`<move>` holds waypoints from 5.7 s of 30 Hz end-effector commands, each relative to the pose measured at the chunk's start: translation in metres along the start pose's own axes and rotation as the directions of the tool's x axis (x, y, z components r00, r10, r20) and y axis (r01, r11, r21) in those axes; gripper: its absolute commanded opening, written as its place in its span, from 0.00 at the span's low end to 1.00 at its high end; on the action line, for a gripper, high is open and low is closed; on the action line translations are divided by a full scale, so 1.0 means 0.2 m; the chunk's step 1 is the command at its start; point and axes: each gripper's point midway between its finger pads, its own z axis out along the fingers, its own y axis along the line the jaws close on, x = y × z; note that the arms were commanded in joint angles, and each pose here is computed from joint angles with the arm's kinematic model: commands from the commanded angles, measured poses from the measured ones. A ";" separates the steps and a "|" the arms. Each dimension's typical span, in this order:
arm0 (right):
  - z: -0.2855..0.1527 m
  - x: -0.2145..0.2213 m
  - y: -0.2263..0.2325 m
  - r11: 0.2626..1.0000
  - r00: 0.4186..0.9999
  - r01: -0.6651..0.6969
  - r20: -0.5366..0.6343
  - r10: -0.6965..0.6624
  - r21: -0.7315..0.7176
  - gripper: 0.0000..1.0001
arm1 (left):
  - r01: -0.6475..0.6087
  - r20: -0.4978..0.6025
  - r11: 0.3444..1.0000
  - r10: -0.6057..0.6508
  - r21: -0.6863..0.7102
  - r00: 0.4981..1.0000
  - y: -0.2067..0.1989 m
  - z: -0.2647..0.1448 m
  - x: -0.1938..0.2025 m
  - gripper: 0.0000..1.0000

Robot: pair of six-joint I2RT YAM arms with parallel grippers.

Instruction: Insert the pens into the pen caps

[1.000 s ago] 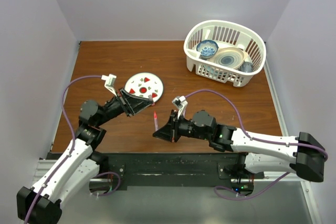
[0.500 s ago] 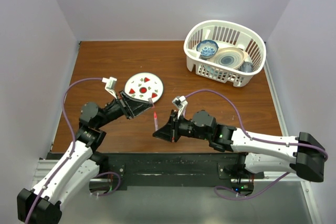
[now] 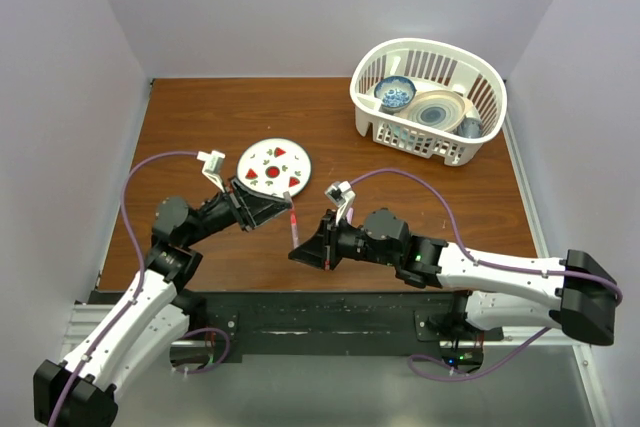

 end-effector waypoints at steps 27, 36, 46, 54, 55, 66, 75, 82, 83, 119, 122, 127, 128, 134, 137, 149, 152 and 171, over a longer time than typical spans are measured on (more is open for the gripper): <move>0.02 -0.22 0.10 0.983 0.981 0.179 0.069 -0.182 0.040 0.00 | -0.050 -0.168 0.990 0.072 0.130 0.983 -0.12 -0.08 0.16 0.16; -0.02 -0.20 0.14 0.984 0.982 0.179 0.059 -0.178 -0.005 0.00 | -0.129 -0.104 0.983 0.144 0.133 0.984 -0.21 -0.07 0.06 0.55; -0.05 -0.15 0.16 0.986 0.986 0.161 0.042 -0.159 -0.044 0.00 | -0.168 -0.061 0.984 0.172 0.064 0.983 -0.19 0.00 -0.06 0.61; -0.07 -0.13 0.16 0.986 0.987 0.159 0.035 -0.157 -0.056 0.00 | -0.164 -0.039 0.985 0.166 0.052 0.985 -0.18 0.03 -0.11 0.59; -0.07 -0.14 0.16 0.985 0.987 0.161 0.037 -0.159 -0.058 0.00 | -0.163 -0.037 0.985 0.165 0.055 0.986 -0.18 0.03 -0.11 0.56; -0.07 -0.16 0.18 0.985 0.986 0.160 0.056 -0.157 -0.066 0.00 | -0.107 -0.062 0.982 0.118 0.153 0.991 -0.22 0.00 -0.02 0.03; -0.04 -0.31 0.25 0.980 0.973 0.195 0.133 -0.188 -0.042 0.00 | -0.046 -0.105 0.988 0.062 0.147 0.993 -0.16 -0.08 0.11 0.00; -0.04 -0.51 0.28 0.962 0.940 0.270 0.206 -0.273 0.043 0.00 | 0.010 -0.143 0.995 0.005 0.101 0.990 -0.05 -0.12 0.23 0.00; -0.05 -0.56 0.31 0.956 0.928 0.290 0.229 -0.294 0.052 0.00 | 0.010 -0.163 0.997 0.003 0.073 0.987 -0.01 -0.12 0.26 0.00; 0.19 -1.36 0.35 0.932 0.854 0.357 0.383 -0.353 0.064 0.00 | 0.087 -0.273 0.993 -0.062 0.082 0.960 0.14 -0.19 0.60 0.00; 0.20 -1.25 0.31 0.937 0.879 0.347 0.340 -0.336 0.031 0.00 | 0.054 -0.234 0.995 -0.032 0.087 0.972 0.09 -0.15 0.51 0.00; 0.16 -0.92 0.17 0.963 0.939 0.269 0.233 -0.254 -0.035 0.00 | -0.058 -0.172 0.998 0.063 0.037 0.983 -0.01 -0.06 0.29 0.00; 0.13 -0.88 0.16 0.964 0.944 0.260 0.224 -0.243 -0.048 0.00 | -0.089 -0.143 0.996 0.092 0.024 0.985 -0.05 -0.02 0.21 0.00; -0.04 -0.64 0.05 0.980 0.968 0.196 0.168 -0.189 -0.025 0.27 | -0.138 -0.126 0.980 0.120 -0.146 0.985 0.04 0.09 0.05 0.00; -0.14 -0.55 0.01 0.985 0.974 0.170 0.151 -0.168 0.000 0.48 | -0.153 -0.142 0.964 0.124 -0.216 0.982 0.12 0.13 0.02 0.00; -0.52 -0.35 -0.08 0.991 0.979 0.081 0.180 -0.099 0.103 0.96 | -0.120 -0.141 0.818 0.048 -0.562 0.989 0.74 0.11 0.14 0.00; -0.55 -0.35 -0.09 0.989 0.978 0.080 0.184 -0.103 0.127 0.98 | -0.110 -0.112 0.771 0.051 -0.627 0.992 0.89 0.11 0.14 0.00; -0.53 -0.34 -0.18 0.977 0.982 0.047 0.172 -0.084 0.207 0.99 | -0.151 -0.179 0.736 0.041 -0.660 0.983 1.07 0.23 0.16 0.40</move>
